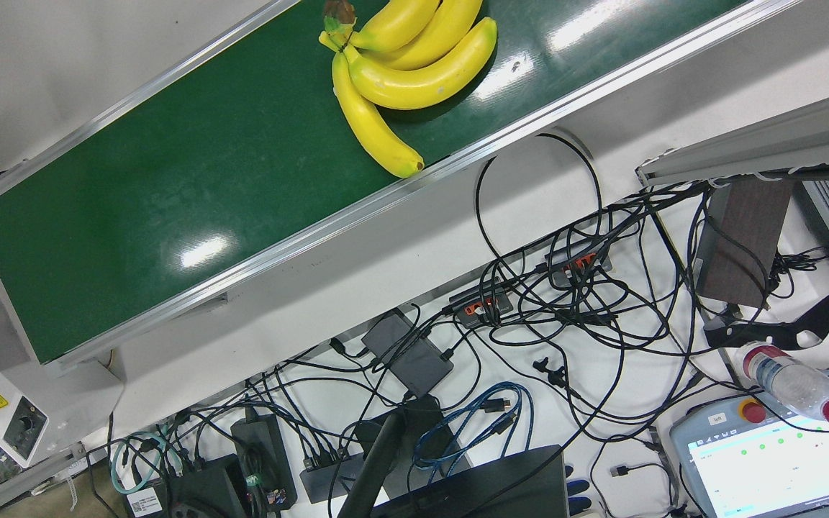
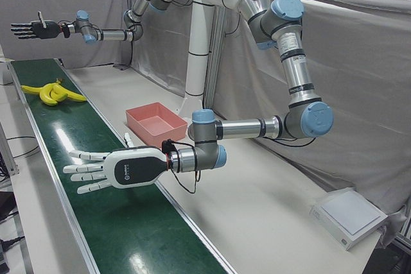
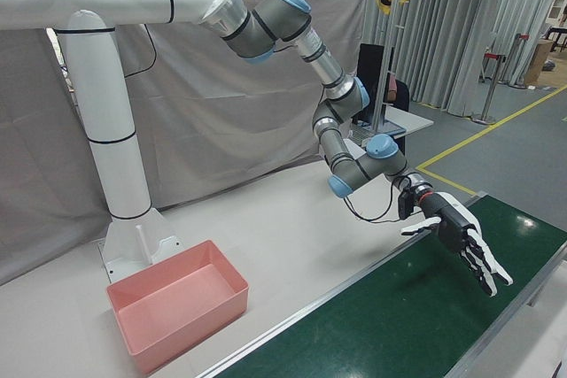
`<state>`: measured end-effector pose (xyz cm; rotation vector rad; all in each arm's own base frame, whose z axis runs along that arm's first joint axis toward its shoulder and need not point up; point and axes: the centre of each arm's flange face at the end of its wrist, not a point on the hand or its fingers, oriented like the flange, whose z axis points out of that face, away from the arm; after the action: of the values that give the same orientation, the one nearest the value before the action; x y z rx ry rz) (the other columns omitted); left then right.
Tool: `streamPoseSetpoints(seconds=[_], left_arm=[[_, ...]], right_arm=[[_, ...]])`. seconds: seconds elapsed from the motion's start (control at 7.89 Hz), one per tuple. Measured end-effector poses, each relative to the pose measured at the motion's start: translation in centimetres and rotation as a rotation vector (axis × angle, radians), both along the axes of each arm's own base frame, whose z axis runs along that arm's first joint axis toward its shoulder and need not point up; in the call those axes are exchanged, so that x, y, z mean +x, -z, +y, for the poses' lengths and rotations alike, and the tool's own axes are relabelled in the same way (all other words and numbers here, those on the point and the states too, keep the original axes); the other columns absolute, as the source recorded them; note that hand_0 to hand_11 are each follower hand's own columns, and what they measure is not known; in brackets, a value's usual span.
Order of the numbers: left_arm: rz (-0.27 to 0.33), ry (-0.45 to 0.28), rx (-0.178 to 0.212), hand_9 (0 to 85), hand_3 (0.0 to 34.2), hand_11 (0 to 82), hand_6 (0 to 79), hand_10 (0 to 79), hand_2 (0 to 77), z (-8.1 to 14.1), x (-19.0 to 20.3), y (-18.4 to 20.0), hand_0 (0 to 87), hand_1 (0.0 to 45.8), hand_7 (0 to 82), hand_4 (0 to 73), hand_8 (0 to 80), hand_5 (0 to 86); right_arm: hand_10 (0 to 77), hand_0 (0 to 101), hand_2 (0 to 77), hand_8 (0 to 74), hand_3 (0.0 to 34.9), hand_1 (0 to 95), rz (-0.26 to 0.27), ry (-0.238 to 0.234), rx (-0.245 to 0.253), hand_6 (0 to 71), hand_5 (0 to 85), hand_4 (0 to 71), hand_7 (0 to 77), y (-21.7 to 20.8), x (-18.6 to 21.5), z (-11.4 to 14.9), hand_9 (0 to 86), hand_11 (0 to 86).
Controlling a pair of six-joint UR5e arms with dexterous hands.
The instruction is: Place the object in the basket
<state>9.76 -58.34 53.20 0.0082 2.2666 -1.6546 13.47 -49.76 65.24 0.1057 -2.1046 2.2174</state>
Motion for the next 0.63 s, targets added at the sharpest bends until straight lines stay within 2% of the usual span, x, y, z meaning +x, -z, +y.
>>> streamPoseSetpoints(seconds=[0.63], left_arm=[[-0.003, 0.004, -0.003, 10.4, 11.0, 7.6, 0.5, 3.3, 0.5, 0.06, -0.24, -0.16, 59.4, 17.5, 6.5, 12.0, 8.2, 12.5]], right_arm=[[0.0, 0, 0.5, 0.0, 0.0, 0.0, 0.000, 0.000, 0.001, 0.0, 0.0, 0.0, 0.5, 0.04, 0.02, 0.00, 0.0, 0.0]])
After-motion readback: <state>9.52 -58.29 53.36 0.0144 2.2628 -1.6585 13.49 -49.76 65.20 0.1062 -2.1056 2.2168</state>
